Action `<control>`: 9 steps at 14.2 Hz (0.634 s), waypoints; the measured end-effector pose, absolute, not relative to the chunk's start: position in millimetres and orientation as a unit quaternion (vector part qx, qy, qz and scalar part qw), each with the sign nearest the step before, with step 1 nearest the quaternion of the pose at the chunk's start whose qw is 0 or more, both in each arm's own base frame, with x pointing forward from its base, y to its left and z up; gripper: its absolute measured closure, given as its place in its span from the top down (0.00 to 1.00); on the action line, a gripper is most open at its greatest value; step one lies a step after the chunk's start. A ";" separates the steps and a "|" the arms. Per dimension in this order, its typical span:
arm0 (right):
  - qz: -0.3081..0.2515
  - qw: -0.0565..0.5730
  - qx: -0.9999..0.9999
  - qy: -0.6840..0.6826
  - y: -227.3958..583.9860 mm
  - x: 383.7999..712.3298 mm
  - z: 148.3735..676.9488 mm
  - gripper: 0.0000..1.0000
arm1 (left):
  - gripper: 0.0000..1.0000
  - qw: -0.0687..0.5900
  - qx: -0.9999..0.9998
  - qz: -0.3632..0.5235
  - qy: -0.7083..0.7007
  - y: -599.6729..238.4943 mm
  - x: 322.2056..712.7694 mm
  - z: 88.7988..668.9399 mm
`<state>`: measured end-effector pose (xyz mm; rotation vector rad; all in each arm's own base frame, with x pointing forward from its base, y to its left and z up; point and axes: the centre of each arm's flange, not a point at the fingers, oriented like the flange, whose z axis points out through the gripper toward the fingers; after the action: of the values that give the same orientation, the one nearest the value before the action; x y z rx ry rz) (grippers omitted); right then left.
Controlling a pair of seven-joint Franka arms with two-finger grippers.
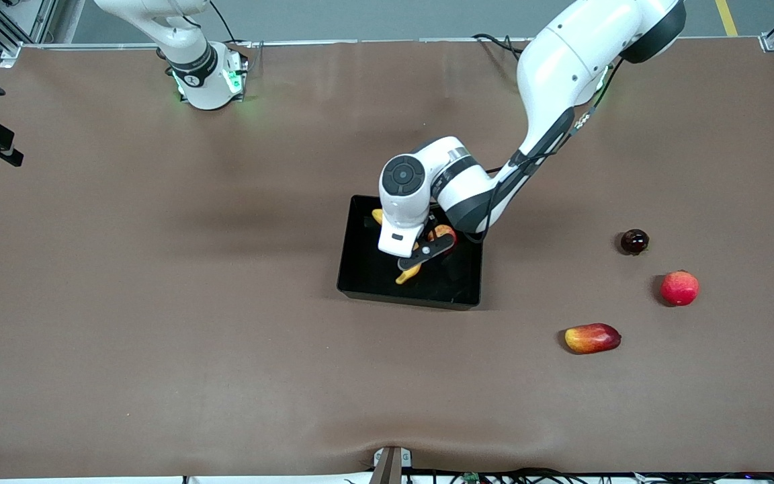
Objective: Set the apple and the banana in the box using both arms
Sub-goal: 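Lower the banana into the tray and open the left gripper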
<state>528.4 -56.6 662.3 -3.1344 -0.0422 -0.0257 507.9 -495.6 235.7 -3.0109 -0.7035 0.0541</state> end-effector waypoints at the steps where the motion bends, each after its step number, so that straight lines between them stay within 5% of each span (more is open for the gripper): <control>1: -0.008 0.003 -1.000 -0.013 -56.6 528.4 662.3 1.00 | 0.34 0.026 -0.976 0.020 -0.217 -498.4 504.5 228.0; 5: -0.008 0.003 -1.000 -0.014 -56.5 528.4 662.3 1.00 | 0.35 0.027 -0.980 0.024 -0.196 -497.8 504.2 207.1; 9: -0.008 0.003 -1.000 -0.014 -56.5 528.4 662.3 1.00 | 0.70 0.018 -0.980 0.008 -0.200 -495.0 517.5 220.3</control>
<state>528.4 -56.5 662.3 -3.1344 -0.0427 -0.0257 517.5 -495.0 220.3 -3.0426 -0.6222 0.0240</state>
